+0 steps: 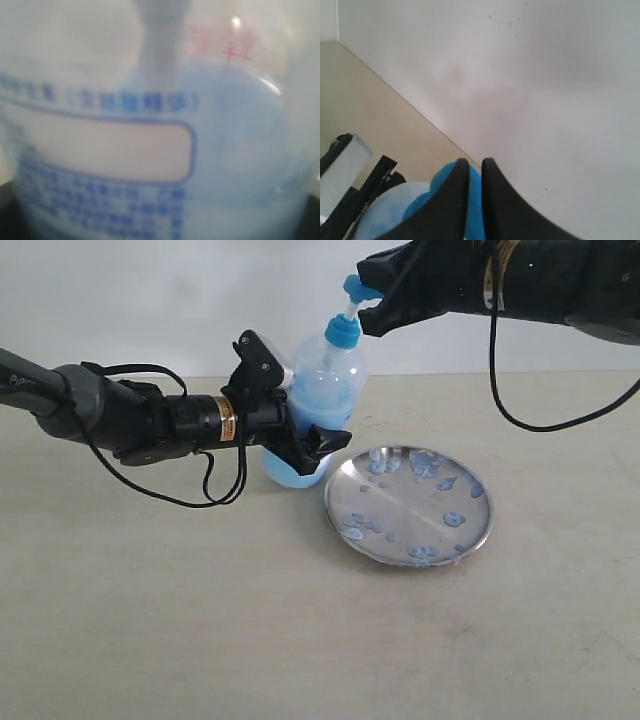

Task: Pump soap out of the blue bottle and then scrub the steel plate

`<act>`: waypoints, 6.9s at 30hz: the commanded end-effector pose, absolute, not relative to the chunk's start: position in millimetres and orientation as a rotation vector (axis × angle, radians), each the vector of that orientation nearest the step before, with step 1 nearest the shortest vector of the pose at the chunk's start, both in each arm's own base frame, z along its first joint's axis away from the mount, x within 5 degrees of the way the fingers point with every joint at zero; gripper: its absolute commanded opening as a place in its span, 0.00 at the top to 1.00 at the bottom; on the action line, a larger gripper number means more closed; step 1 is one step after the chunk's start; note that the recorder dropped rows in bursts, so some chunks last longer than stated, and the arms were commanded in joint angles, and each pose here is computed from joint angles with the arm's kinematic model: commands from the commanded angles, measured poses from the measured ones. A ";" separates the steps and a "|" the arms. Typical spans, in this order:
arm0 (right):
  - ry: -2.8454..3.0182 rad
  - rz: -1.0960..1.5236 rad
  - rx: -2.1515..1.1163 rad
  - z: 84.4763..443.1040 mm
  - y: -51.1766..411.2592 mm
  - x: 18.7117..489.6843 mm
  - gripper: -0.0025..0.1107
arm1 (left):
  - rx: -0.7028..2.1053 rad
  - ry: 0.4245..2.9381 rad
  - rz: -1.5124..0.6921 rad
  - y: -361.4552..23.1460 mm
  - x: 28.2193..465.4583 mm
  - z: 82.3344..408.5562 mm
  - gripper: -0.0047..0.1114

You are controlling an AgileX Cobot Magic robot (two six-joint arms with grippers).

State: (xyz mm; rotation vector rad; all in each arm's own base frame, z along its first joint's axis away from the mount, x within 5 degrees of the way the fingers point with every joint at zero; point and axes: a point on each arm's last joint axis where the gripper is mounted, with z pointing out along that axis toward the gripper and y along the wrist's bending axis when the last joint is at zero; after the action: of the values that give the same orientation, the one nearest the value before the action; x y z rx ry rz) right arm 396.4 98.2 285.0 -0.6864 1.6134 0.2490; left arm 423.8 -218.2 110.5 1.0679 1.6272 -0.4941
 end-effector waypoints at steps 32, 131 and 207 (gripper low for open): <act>1.480 -0.011 -0.520 352.0 62.0 303.2 0.98 | 0.582 1.777 -0.502 -190.6 431.8 93.9 0.02; 2.366 0.048 -0.562 228.9 126.9 333.6 0.98 | -0.064 1.425 -0.114 -2.3 83.4 243.8 0.92; 2.682 -0.155 -0.784 171.0 130.3 443.3 0.98 | -0.261 1.758 -0.165 0.9 54.6 186.9 0.92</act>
State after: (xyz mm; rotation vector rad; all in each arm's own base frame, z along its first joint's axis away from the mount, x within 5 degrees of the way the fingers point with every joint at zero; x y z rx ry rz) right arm 448.5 114.1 170.7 -0.4900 2.7276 -0.1981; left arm 54.5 1.1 184.8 -0.2582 1.7785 -0.1566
